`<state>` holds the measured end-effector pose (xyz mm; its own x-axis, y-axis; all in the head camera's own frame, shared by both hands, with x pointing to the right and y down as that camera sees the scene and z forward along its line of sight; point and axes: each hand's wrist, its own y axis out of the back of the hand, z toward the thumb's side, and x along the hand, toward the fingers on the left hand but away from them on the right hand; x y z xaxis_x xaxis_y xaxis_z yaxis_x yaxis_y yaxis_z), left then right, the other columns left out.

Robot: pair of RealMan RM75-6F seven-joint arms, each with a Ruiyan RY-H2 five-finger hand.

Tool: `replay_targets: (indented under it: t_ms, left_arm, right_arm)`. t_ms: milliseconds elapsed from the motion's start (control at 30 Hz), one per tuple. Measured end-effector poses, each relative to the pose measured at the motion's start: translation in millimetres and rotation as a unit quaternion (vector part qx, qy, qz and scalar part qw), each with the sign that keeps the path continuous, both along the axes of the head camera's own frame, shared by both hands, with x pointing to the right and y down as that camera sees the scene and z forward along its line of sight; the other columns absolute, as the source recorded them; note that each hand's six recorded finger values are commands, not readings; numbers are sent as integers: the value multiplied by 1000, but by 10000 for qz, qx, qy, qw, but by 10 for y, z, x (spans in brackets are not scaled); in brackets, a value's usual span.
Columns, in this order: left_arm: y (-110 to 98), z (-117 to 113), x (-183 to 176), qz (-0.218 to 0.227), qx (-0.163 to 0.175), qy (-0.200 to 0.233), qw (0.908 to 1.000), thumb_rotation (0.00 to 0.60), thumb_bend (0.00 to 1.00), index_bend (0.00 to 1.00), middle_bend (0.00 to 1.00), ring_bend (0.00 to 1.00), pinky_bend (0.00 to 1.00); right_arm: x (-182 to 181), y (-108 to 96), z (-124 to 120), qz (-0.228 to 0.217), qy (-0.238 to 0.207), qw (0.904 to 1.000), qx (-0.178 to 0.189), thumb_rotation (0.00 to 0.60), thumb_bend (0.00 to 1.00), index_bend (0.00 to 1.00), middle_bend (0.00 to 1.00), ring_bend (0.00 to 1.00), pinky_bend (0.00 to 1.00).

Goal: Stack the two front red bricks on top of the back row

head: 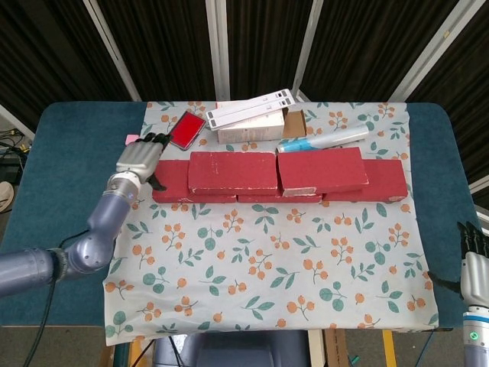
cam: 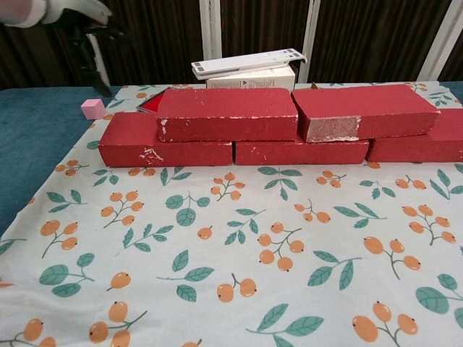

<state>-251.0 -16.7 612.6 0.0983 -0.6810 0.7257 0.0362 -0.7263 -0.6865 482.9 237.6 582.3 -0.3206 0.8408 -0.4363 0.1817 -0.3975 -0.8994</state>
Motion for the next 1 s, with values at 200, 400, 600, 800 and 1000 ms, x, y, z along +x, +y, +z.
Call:
replay_targets:
  t_ms: [200,400,600,800,1000]
  left_arm:
    - [136,58,-311,40,-317,-407,9987,600,0,201,91,0,137]
    - [177,172,-306,120,-476,-620,9969,600,0,201,93,0,133]
    - [214,355,-114,253,-623,-646,9956,600,0,195,94,0,132]
    - [248,455,150,466,-689,-669,9943,600,0,182,94,0,132]
    - [260,475,338,593,-709,-696,9933,600,0,176,94,0,133]
  right_arm:
    - [-43,-1,15,-52,-43,10000,-9,600,152,0,0,0,0]
    - [-40,-3,17,-38,-74,10000,-10,600,153,0,0,0,0]
    - [-27,1,9,-22,-88,10000,0,600,152,0,0,0,0]
    - [-8,1,0,-3,-107,9999,2,600,153,0,0,0,0]
    - [0,0,-7,5,-135,9999,16,600,153,0,0,0,0]
